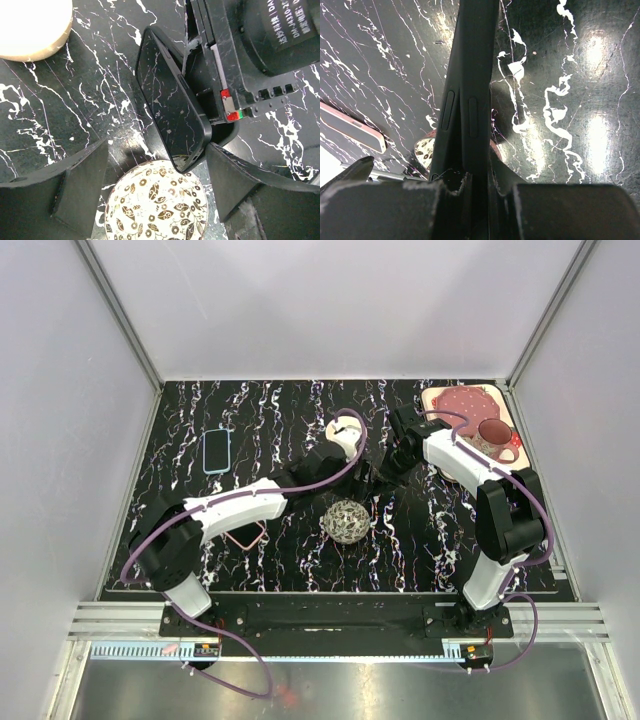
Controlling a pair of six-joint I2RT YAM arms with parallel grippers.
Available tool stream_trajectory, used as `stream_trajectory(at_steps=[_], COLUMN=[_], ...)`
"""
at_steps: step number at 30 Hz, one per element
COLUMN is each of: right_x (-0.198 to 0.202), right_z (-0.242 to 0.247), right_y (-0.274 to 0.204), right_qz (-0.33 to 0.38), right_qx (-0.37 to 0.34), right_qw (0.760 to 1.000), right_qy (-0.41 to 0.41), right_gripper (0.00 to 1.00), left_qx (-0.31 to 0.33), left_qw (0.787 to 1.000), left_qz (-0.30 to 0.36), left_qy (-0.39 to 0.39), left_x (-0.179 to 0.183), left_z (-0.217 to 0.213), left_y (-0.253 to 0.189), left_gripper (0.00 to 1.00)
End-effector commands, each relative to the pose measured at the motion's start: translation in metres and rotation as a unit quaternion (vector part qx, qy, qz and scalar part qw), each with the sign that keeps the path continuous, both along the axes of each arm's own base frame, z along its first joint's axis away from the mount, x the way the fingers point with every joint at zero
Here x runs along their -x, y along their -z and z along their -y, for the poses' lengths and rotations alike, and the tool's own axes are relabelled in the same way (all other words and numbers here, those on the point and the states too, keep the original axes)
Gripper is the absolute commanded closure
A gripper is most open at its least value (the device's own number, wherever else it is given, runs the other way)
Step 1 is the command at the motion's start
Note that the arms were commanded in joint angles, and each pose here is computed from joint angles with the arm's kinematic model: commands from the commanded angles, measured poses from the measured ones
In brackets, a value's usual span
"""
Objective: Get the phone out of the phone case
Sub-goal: Remove the phone case from the phone.
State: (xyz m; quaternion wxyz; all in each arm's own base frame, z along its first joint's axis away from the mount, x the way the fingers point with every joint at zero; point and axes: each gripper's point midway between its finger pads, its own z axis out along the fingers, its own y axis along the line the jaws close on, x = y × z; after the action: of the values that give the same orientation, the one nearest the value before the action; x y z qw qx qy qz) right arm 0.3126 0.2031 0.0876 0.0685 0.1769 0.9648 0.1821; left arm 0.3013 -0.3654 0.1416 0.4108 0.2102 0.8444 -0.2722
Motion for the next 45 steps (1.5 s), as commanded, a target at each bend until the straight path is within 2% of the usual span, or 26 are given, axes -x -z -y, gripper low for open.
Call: stream_trajectory(at_steps=[1, 4, 7, 17, 20, 21, 22, 27, 28, 33, 34, 38, 45], right_x=[-0.004, -0.006, -0.007, -0.009, -0.009, -0.008, -0.007, -0.005, -0.004, 0.004, 0.007, 0.016, 0.02], right_z=[-0.011, -0.012, -0.013, -0.017, -0.019, -0.02, -0.022, -0.021, -0.019, -0.009, -0.004, 0.019, 0.029], right_y=[-0.025, -0.029, -0.034, -0.055, -0.062, -0.063, -0.066, -0.074, -0.076, -0.062, -0.057, -0.028, -0.01], right_qz=[0.027, 0.032, 0.036, 0.059, 0.066, 0.066, 0.068, 0.08, 0.084, 0.086, 0.083, 0.056, 0.042], right_qx=[-0.027, -0.03, -0.037, -0.055, -0.063, -0.068, -0.074, -0.078, -0.075, -0.048, -0.034, 0.029, 0.055], right_qw=[0.999, 0.999, 0.999, 0.997, 0.996, 0.995, 0.994, 0.993, 0.993, 0.993, 0.994, 0.997, 0.997], right_qy=[-0.01, -0.009, -0.011, -0.017, -0.021, -0.024, -0.03, -0.032, -0.032, -0.058, -0.057, -0.04, -0.032], right_gripper=[1.0, 1.0, 1.0, 1.0, 1.0, 1.0, 1.0, 1.0, 1.0, 1.0, 1.0, 1.0, 1.0], left_qx=[0.003, -0.026, -0.028, -0.063, -0.065, -0.063, -0.064, -0.063, -0.063, -0.073, -0.071, -0.068, -0.041], left_qw=[0.998, 0.998, 0.997, 0.996, 0.996, 0.997, 0.997, 0.997, 0.997, 0.996, 0.996, 0.996, 0.996], left_qz=[0.058, 0.064, 0.067, 0.051, 0.046, 0.045, 0.042, 0.031, 0.031, 0.038, 0.043, 0.056, 0.057], left_qy=[-0.02, -0.017, -0.037, -0.034, -0.027, -0.026, -0.023, -0.014, -0.011, -0.021, -0.025, -0.033, -0.047], left_x=[-0.023, -0.017, -0.019, -0.018, -0.016, -0.017, -0.017, -0.015, -0.014, -0.018, -0.019, -0.021, -0.022], left_z=[0.01, 0.014, 0.013, 0.014, 0.016, 0.018, 0.019, 0.024, 0.025, 0.019, 0.018, 0.015, 0.016], left_y=[-0.034, -0.023, -0.024, -0.005, -0.003, -0.006, -0.006, -0.007, -0.008, -0.023, -0.03, -0.049, -0.078], left_gripper=[0.21, 0.21, 0.21, 0.3, 0.41, 0.5, 0.54, 0.65, 0.73, 0.92, 1.0, 1.0, 1.0])
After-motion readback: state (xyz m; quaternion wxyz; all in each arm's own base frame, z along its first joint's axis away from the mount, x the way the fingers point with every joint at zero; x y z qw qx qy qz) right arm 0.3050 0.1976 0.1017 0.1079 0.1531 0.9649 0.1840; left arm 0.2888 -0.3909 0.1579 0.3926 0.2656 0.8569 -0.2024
